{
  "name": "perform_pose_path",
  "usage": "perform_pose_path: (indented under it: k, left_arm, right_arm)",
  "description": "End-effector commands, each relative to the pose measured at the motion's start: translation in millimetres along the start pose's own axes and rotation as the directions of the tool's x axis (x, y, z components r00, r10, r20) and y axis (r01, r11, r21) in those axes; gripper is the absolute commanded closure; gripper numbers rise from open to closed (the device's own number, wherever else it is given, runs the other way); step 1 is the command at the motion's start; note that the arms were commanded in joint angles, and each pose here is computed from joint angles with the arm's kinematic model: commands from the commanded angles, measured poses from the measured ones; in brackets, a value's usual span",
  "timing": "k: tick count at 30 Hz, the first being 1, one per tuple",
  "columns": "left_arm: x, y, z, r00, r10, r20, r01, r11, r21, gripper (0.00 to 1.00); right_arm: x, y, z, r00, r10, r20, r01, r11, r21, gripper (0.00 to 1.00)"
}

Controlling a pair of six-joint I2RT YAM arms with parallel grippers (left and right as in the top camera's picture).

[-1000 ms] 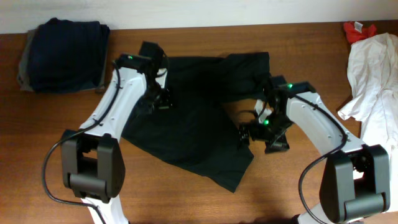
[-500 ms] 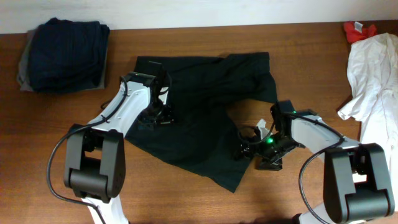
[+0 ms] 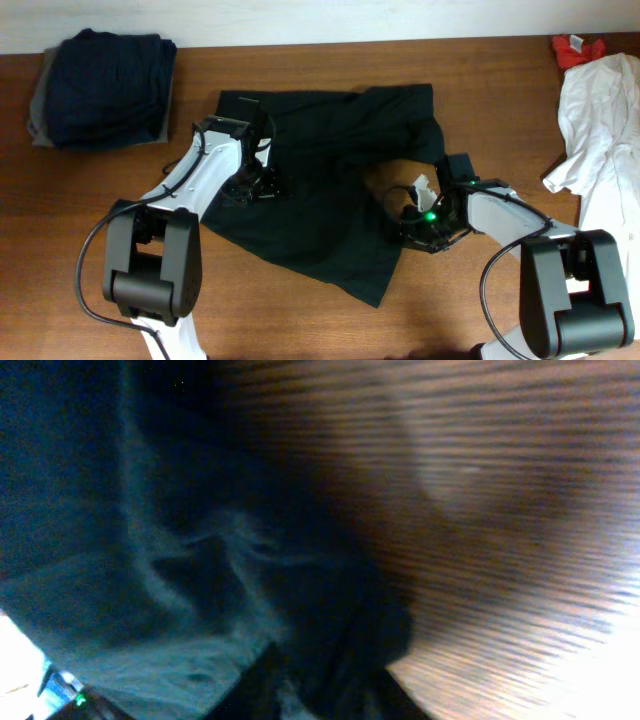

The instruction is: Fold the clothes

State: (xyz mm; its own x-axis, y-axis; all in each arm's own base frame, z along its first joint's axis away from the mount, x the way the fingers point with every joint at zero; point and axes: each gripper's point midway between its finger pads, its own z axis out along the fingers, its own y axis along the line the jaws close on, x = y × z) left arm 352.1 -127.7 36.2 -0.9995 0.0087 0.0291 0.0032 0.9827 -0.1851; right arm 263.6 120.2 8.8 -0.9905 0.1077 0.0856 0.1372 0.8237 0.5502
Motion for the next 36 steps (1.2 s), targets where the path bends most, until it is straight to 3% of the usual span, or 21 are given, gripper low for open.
perform_pose_path:
  k: [1,4,11,12,13,14,19,23,25,29,30,31,32,36]
  left_arm:
    - [2.0,3.9,5.4,1.0,-0.014,-0.013,0.014,1.0,-0.016,0.01]
    - [1.8,3.9,5.4,1.0,-0.013,-0.012,0.013,1.0,-0.016,0.01]
    - [1.1,3.9,5.3,1.0,-0.014,-0.009,0.013,1.0,-0.015,0.01]
    - [1.0,3.9,5.3,1.0,-0.014,-0.009,0.014,1.0,-0.015,0.01]
    - [1.0,3.9,5.3,1.0,-0.013,-0.009,0.013,1.0,-0.015,0.01]
    - [1.0,3.9,5.3,1.0,-0.013,-0.009,0.013,1.0,-0.015,0.01]
    - [1.2,3.8,5.3,1.0,-0.014,-0.01,0.014,1.0,-0.015,0.01]
    - [0.8,3.8,5.3,1.0,-0.014,-0.008,0.014,1.0,-0.014,0.01]
    - [-0.2,3.5,5.3,1.0,-0.013,-0.004,0.013,1.0,-0.013,0.01]
    - [-1.4,3.0,5.3,1.0,-0.012,0.001,0.012,1.0,-0.011,0.01]
    - [-1.1,3.0,5.4,1.0,-0.012,0.0,0.012,1.0,-0.011,0.01]
    - [-0.8,3.0,5.4,1.0,-0.012,-0.002,0.012,1.0,-0.012,0.01]
    - [-0.7,3.2,5.3,1.0,-0.012,-0.002,0.012,1.0,-0.012,0.0]
    - [0.6,3.6,5.3,1.0,-0.013,-0.007,0.013,1.0,-0.014,0.01]
  right_arm:
    - [-24.2,-4.8,-18.2,0.998,-0.011,0.061,0.004,0.994,0.109,0.81]
    - [-37.9,-7.0,-46.4,0.997,-0.008,0.078,-0.01,0.972,0.234,0.96]
    - [-26.4,-17.0,-77.2,0.999,0.042,0.03,-0.05,0.922,0.383,0.96]
    - [-21.8,-20.5,-78.7,0.998,0.064,0.021,-0.067,0.913,0.403,0.93]
    - [-16.3,-24.7,-80.7,0.996,0.084,0.009,-0.08,0.901,0.426,0.81]
    - [-10.1,-27.8,-82.5,0.995,0.098,-0.009,-0.084,0.892,0.444,0.59]
    - [4.8,-43.4,-94.9,0.982,0.186,-0.002,-0.156,0.825,0.543,0.63]
    - [-14.5,-28.3,-106.6,0.993,0.108,0.047,-0.117,0.85,0.514,0.64]
    - [-31.9,-17.2,-105.7,0.996,0.044,0.081,-0.077,0.881,0.468,0.5]
    - [-53.0,7.6,-88.0,0.992,-0.074,0.101,0.037,0.943,0.331,0.55]
    - [-52.9,7.1,-84.2,0.993,-0.072,0.092,0.038,0.944,0.329,0.45]
    - [-53.5,6.3,-77.6,0.994,-0.076,0.08,0.045,0.942,0.332,0.16]
    - [-55.6,2.6,-72.4,0.995,-0.075,0.071,0.046,0.938,0.345,0.09]
    - [-57.7,-23.4,-54.4,0.999,0.008,0.038,-0.023,0.914,0.406,0.08]
